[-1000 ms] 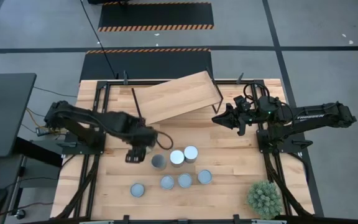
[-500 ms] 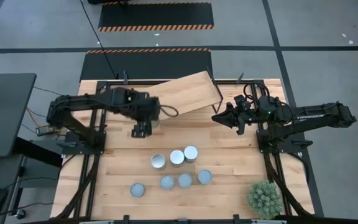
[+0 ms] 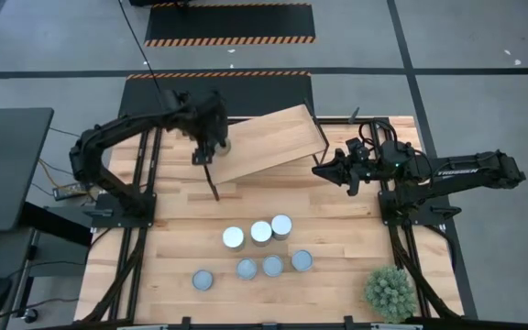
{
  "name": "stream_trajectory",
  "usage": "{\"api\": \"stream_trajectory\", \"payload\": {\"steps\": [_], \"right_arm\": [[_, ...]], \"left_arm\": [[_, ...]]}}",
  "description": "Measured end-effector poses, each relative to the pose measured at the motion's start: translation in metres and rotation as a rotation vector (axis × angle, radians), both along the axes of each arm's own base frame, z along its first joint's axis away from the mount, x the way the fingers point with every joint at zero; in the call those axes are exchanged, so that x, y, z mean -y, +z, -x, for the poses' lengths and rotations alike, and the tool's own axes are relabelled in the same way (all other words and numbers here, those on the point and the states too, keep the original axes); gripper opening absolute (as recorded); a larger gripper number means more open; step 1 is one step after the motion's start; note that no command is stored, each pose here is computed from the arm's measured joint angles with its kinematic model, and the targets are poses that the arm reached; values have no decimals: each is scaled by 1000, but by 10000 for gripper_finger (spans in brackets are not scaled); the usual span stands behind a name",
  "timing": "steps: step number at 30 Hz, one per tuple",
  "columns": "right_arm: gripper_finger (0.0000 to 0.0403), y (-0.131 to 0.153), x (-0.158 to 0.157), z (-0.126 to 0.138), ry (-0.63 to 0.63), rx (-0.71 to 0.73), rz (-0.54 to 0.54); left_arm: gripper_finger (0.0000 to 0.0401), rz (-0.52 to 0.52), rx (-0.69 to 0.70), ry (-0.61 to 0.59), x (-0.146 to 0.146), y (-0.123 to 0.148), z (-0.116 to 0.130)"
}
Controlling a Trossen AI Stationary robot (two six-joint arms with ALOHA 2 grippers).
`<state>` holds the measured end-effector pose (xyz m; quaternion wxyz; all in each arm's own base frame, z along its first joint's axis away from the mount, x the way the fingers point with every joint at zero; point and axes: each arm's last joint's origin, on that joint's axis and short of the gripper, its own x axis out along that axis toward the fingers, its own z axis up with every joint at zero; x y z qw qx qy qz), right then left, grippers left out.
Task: Pick and place cans onto a shelf
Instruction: Put the canned oranges on the shelf
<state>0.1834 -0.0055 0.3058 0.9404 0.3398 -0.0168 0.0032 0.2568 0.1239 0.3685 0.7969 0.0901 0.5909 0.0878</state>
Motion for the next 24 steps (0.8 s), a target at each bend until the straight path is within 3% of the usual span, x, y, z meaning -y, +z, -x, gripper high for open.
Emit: {"api": "stream_trajectory", "payload": {"steps": [7,13,19,24], "right_arm": [[61,0,0,0,-5,-1,41],[61,-1,2,0,-30,-9,63],[61,-1,5,0,-131,-14,63],[61,-2,8,0,-165,-19,63]], "left_arm": [[311,-40,92,92,-41,1,8],[311,-88,78,58,-62,-2,12],[311,-13,64,115,-87,-12,27],[311,37,31,125,-89,-14,35]]}}
